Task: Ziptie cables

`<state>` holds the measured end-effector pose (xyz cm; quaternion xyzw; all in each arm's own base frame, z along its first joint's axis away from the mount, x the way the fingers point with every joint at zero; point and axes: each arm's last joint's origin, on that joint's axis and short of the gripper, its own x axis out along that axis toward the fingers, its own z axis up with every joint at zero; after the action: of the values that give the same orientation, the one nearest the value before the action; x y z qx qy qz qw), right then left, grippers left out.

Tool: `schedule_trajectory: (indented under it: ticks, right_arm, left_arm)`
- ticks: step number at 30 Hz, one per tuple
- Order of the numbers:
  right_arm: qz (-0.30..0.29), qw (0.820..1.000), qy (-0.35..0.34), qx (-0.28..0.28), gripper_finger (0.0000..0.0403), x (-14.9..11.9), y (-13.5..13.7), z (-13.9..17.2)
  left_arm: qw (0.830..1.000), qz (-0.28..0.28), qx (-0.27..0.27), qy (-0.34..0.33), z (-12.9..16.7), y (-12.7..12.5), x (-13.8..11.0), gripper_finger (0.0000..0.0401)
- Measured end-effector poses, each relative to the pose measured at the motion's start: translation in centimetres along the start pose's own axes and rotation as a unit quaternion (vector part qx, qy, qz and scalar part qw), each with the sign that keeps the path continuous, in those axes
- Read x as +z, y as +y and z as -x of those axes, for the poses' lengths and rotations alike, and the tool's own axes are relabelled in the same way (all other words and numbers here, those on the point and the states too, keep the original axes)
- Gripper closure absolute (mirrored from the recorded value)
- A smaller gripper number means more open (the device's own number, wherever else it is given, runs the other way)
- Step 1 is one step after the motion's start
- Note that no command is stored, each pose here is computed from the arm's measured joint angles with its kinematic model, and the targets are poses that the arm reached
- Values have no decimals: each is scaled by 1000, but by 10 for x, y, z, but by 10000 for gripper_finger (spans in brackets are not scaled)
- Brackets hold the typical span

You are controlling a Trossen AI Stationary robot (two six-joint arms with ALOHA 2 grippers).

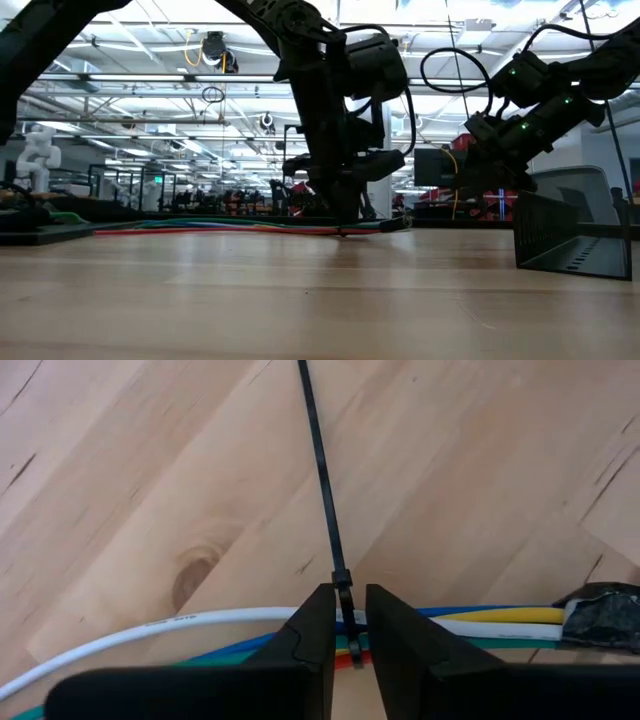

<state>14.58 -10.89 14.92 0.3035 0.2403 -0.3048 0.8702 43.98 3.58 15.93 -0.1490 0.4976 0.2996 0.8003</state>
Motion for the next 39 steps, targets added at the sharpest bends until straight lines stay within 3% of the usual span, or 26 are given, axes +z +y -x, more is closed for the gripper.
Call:
schedule_trajectory:
  ticks: [11,17,26,29,33,35,39]
  right_arm:
    - [2,1000,0,0,206,0,0,0]
    - [6,1000,0,0,206,0,0,0]
    - [9,1000,15,-6,206,-3,-1,0]
    - [10,999,46,-19,206,-9,-4,0]
    - [11,986,159,-54,207,-30,-13,-4]
    - [30,983,173,-51,207,-33,-14,-8]
    - [39,993,109,-7,207,-23,-10,-15]
  left_arm:
    - [1000,-2,-1,6,0,0,-1,348]
    - [1000,-2,-1,6,0,0,-1,393]
    - [1000,-9,-2,5,0,0,-1,398]
    - [1000,-18,2,5,2,0,1,400]
    - [999,-26,-8,-20,12,-4,13,401]
    - [999,-33,-13,-30,17,-6,18,401]
    - [997,-51,-11,-58,28,-8,31,401]
